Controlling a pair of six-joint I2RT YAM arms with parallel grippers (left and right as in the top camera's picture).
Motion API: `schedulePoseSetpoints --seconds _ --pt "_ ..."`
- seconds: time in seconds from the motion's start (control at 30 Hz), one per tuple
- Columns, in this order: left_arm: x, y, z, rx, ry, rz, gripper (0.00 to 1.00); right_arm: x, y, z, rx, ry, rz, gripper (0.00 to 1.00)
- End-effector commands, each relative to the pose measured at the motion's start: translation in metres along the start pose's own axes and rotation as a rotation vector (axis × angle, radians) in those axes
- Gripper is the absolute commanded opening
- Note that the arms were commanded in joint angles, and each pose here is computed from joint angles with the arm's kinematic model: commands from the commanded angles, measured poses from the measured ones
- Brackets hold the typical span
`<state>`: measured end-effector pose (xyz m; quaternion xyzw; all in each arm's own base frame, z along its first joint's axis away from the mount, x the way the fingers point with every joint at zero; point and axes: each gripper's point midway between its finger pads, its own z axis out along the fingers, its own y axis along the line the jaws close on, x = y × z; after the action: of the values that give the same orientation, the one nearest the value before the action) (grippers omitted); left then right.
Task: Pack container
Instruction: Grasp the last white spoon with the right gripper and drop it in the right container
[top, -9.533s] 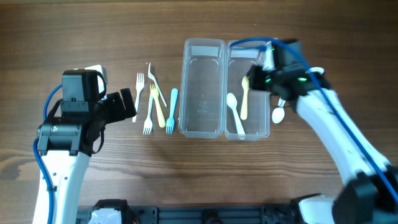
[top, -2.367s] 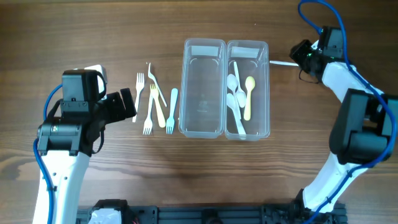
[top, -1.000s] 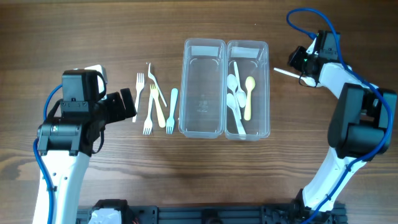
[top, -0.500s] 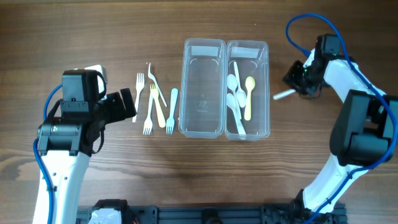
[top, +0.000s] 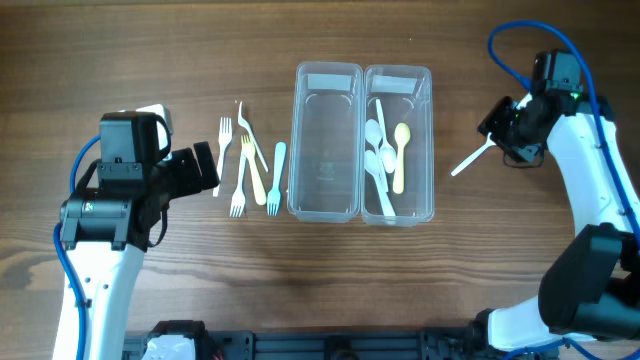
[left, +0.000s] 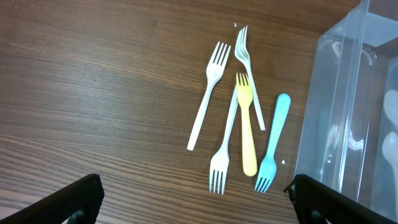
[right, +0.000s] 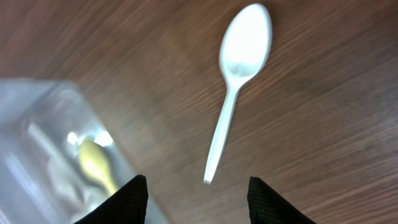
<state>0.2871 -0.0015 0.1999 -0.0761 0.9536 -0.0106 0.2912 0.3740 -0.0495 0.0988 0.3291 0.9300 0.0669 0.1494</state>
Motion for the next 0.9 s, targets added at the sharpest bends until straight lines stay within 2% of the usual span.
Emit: schedulePoseSetpoints --seconds 0.0,0.13,0.23,0.5,0.6,0.7,0.87 --pt "-0.007 0.003 -0.004 -0.011 -0.023 0.009 1.00 0.004 -0.025 0.028 0.108 0.007 0.122 0.50" --pt "-0.007 0.003 -0.004 -0.010 -0.023 0.009 1.00 0.013 -0.035 0.057 0.142 0.040 0.178 0.48" --pt "-0.007 0.003 -0.004 -0.011 -0.023 0.009 1.00 0.012 -0.037 0.078 0.147 0.047 0.179 0.42" --pt "-0.007 0.003 -0.004 -0.011 -0.023 0.009 1.00 0.012 -0.040 0.108 0.156 0.057 0.198 0.38" --pt "-0.007 0.003 -0.004 -0.010 -0.023 0.009 1.00 0.015 -0.043 0.112 0.170 0.069 0.195 0.32" --pt "-0.007 0.003 -0.004 -0.011 -0.023 0.009 1.00 0.021 -0.052 0.113 0.217 0.085 0.192 0.19" --pt "-0.007 0.003 -0.004 -0.011 -0.023 0.009 1.00 0.028 -0.061 0.110 0.265 0.110 0.163 0.09"
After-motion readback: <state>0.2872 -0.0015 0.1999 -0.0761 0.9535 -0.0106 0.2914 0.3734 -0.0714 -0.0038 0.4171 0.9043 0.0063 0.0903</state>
